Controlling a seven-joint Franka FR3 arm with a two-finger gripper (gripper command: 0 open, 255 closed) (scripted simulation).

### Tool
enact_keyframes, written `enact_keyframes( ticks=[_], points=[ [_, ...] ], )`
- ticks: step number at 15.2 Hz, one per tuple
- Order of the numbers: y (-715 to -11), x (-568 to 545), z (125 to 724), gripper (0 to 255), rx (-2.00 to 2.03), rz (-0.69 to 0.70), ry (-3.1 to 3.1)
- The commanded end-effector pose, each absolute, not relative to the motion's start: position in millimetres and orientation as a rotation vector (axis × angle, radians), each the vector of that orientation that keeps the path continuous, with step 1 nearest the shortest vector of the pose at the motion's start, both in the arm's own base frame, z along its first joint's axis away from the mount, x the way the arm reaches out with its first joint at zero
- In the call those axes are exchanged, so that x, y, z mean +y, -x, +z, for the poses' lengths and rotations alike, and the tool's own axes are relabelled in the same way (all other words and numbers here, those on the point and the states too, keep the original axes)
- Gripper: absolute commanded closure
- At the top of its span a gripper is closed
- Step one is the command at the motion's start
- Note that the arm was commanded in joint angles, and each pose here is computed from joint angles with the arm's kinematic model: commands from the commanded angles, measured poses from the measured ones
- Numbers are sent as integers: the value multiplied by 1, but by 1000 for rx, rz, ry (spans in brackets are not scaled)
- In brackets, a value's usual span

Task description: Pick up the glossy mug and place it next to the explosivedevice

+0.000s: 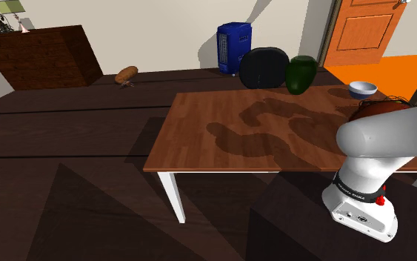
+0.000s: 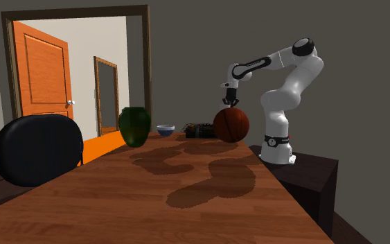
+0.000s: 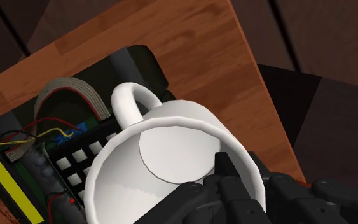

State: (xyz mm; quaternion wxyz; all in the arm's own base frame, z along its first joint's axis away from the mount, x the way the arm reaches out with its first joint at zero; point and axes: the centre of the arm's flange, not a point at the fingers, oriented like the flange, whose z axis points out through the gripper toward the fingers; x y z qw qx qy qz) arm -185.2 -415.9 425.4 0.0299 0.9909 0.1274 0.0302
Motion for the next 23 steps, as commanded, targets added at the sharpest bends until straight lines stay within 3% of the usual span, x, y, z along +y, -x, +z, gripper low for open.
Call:
enact_keyframes(
  ticks=[1, 23],
  points=[
    [185, -417, 415, 255, 393, 93, -3055],
    [195, -415, 311, 255, 372, 81, -3082]
  ],
)
